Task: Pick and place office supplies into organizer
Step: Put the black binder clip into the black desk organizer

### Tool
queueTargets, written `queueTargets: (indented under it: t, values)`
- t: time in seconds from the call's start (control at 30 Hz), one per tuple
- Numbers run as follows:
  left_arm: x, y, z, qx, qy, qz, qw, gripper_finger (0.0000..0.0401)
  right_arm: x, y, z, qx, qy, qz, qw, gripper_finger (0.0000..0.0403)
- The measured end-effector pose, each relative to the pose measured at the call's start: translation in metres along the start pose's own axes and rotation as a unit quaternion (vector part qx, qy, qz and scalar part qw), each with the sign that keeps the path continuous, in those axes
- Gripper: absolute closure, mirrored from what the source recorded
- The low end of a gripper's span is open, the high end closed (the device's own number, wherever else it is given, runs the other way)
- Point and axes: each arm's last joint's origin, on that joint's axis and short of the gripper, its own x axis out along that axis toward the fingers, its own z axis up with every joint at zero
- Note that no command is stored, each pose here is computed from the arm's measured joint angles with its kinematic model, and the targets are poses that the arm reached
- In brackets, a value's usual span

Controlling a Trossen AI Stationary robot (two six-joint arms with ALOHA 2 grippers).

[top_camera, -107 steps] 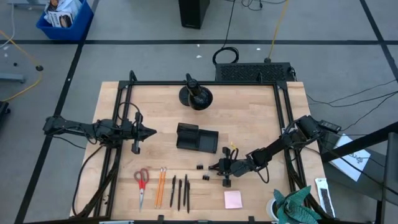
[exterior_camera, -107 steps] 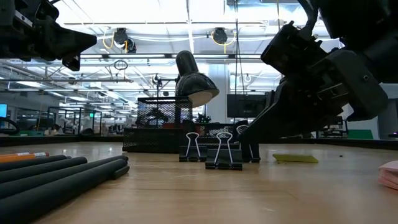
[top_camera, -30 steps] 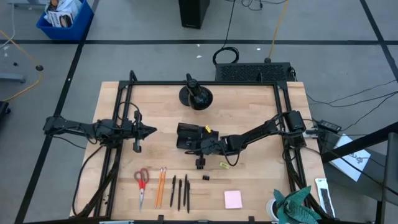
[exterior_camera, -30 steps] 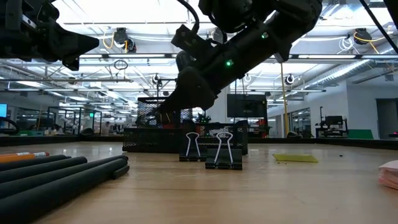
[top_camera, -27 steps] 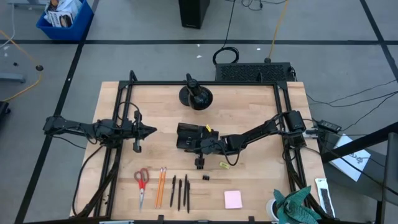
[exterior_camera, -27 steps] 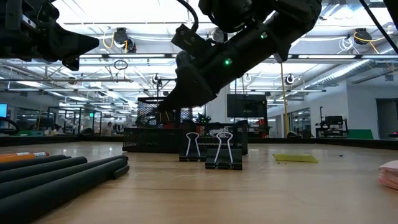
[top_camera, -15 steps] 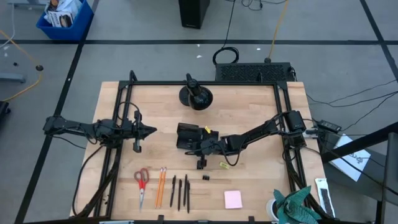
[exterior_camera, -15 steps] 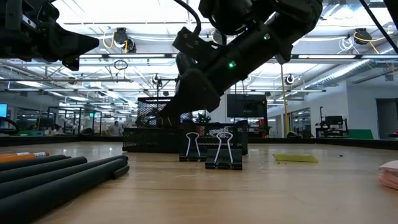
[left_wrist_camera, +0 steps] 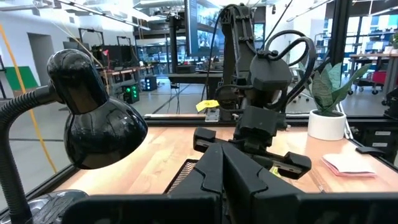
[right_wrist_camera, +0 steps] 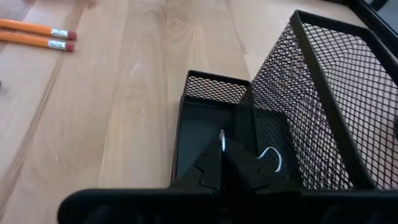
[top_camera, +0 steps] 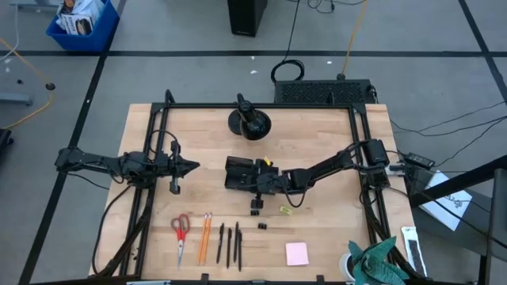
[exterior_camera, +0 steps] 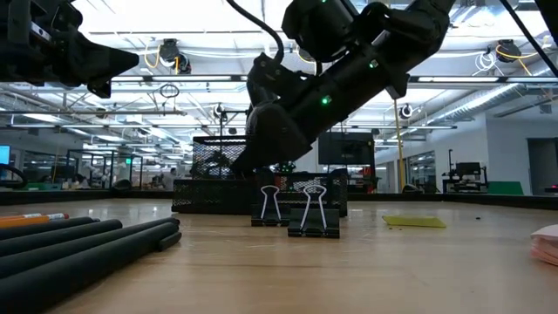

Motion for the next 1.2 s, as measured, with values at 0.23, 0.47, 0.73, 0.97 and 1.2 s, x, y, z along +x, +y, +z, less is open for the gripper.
queueTargets:
  t: [0.23,0.47,0.73,0.97,1.2]
  values:
    - [0.0,0.0,0.0,0.0,0.0,0.0,1.0,0.0395,0.0,0.0,0.0,-0.004,0.001,0.008,1.0,0.0399]
    - [0.0,0.0,0.0,0.0,0.0,0.0,1.0,0.0395,0.0,0.0,0.0,-0.003,-0.003,0.009,1.0,0.0385]
    - [0.0,0.0,0.0,0.0,0.0,0.0,1.0,0.0395,0.0,0.0,0.002,0.0,-0.016,0.011,1.0,0.0352]
    - [0.0,0.0,0.0,-0.001,0.0,0.0,1.0,0.0395,-0.016,0.005,0.021,-0.03,-0.049,0.017,0.998,0.0322]
    - [0.0,0.0,0.0,-0.002,0.002,0.0,1.0,0.0396,-0.074,0.029,0.067,-0.024,-0.101,0.063,0.993,0.0292]
